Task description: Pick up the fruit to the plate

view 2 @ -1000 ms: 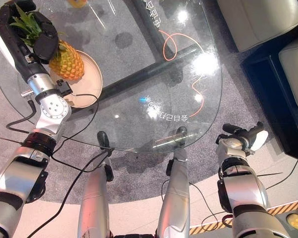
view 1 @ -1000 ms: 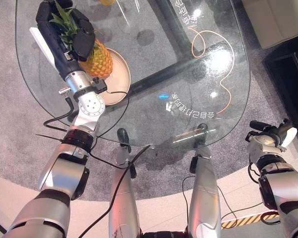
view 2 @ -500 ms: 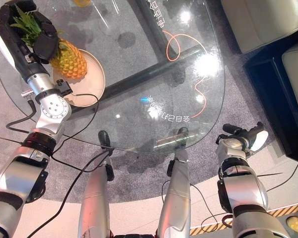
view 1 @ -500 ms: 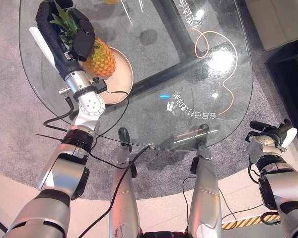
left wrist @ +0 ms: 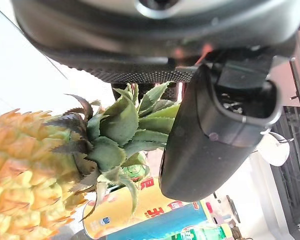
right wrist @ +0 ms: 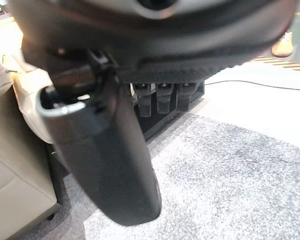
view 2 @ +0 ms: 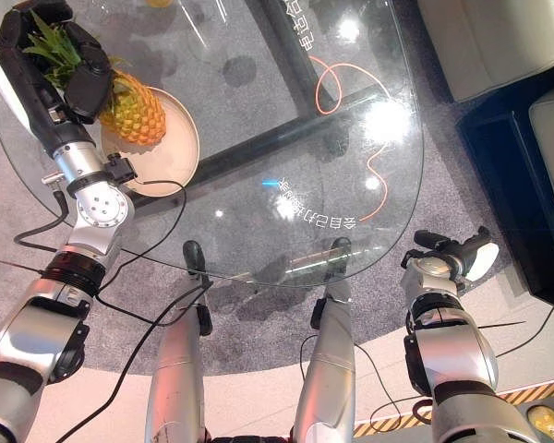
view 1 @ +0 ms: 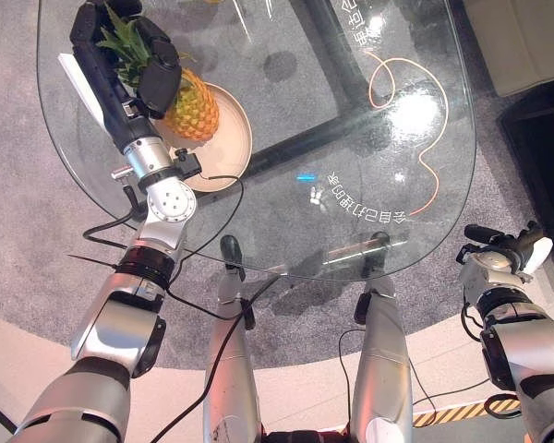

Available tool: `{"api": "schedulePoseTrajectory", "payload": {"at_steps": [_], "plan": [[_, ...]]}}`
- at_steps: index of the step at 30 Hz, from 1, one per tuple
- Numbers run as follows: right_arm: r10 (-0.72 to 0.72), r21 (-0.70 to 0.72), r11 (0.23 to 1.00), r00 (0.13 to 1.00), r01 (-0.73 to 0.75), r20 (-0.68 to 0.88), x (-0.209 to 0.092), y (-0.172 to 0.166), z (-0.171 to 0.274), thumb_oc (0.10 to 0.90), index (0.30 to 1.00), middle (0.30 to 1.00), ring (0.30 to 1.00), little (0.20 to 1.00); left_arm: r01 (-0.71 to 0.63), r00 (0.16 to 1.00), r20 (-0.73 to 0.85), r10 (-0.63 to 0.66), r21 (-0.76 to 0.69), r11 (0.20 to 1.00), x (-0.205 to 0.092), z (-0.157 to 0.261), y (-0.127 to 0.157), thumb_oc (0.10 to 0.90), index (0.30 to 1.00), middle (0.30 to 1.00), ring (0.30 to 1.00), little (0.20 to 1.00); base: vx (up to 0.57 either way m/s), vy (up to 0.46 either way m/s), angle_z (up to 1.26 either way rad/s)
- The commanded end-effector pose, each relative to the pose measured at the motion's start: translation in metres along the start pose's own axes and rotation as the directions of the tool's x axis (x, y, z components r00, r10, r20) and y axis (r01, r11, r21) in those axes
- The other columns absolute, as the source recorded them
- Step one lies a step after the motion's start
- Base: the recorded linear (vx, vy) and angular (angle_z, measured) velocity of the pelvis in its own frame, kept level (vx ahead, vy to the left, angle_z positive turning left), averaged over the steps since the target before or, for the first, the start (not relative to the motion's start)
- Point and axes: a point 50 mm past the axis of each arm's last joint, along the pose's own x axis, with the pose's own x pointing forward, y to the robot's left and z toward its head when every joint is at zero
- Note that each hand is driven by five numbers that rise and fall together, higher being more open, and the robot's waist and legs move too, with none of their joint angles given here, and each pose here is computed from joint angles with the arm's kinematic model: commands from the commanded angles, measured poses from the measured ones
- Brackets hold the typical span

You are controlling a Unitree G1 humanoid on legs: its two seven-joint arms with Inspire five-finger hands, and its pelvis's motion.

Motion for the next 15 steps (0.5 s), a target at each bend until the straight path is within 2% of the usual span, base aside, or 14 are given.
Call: {"api": "schedulePoseTrajectory", "payload": {"at_steps": [1,13,14,15], "plan": [[-0.152,-0.01,0.988,0.987,0.153,0.053,0.016,-0.036,0.007,0.8,0.9,0.9,0.9,0.9,-0.007,0.976,0.213,0.04,-0.152,0.988,0.021,0.04,0.0,0.413,0.568,0.568,0.568,0.513,0.0,0.0,0.0],[-0.163,0.006,0.987,0.985,0.163,0.047,0.017,-0.037,0.007,0.8,0.9,0.9,0.9,0.9,0.032,0.979,0.205,-0.001,-0.149,0.988,0.006,0.034,-0.003,0.438,0.589,0.589,0.589,0.538,0.0,0.0,0.0],[-0.163,0.006,0.987,0.986,0.163,0.046,0.017,-0.037,0.007,0.8,0.9,0.9,0.9,0.9,0.035,0.979,0.202,-0.004,-0.147,0.988,0.005,0.033,-0.002,0.449,0.599,0.599,0.599,0.549,0.0,0.0,0.0],[-0.165,0.008,0.986,0.985,0.165,0.045,0.017,-0.038,0.007,0.8,0.9,0.9,0.9,0.9,0.036,0.98,0.199,-0.006,-0.146,0.989,0.004,0.032,-0.001,0.495,0.639,0.639,0.639,0.595,0.0,0.0,0.0]]}}
